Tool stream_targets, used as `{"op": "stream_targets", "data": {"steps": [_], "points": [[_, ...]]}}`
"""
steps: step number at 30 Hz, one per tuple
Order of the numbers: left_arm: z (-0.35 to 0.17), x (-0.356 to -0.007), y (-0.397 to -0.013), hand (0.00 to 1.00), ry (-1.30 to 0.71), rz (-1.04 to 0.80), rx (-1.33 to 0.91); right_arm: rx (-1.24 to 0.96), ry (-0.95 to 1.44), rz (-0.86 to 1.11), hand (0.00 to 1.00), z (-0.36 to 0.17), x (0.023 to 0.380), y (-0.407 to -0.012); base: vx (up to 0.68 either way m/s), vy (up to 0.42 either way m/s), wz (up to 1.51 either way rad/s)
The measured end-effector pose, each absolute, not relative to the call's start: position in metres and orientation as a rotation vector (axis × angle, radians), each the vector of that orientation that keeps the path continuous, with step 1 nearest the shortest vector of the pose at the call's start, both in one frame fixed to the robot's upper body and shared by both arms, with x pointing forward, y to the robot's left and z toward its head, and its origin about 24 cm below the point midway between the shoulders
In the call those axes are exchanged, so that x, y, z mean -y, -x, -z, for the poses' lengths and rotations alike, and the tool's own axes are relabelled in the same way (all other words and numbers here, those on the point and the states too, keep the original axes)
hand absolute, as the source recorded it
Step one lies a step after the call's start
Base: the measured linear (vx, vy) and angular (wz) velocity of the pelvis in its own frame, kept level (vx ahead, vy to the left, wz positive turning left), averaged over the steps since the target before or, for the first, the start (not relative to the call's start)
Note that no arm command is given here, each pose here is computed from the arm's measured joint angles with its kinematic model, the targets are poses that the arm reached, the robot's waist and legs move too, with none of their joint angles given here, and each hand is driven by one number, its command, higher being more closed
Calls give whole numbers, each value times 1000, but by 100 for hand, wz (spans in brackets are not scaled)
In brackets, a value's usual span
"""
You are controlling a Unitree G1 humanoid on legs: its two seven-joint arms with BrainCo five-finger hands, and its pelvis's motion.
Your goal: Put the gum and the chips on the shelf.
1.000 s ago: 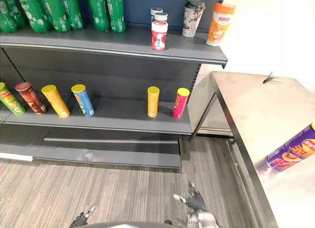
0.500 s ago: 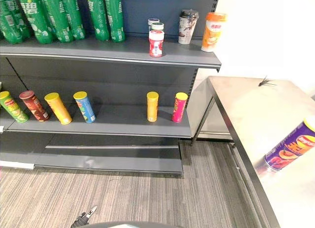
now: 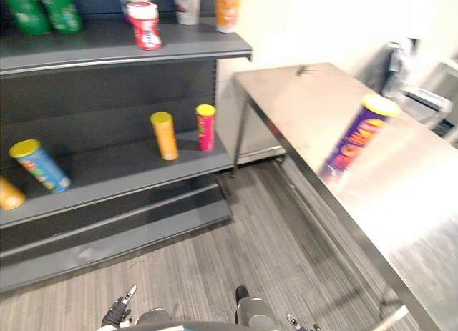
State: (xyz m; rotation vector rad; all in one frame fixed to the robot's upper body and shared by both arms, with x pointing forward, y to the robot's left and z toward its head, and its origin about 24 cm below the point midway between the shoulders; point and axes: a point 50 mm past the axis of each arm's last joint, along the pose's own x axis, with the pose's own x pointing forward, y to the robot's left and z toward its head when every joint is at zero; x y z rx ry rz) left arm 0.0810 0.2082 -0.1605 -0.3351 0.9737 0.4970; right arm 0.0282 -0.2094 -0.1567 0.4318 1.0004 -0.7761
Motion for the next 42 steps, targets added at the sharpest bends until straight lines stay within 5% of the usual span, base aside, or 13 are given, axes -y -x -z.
{"op": "stream_targets", "data": {"steps": [18,42], "points": [[163,-199,-94,0,252,-413,-1034,-1026,-338,676,0,160,215,-48,112,-109,-102],[161,-205,-86,0,342,-579,-958,-1084,-287,602,0,165,213,-44,40,166,-62]]}}
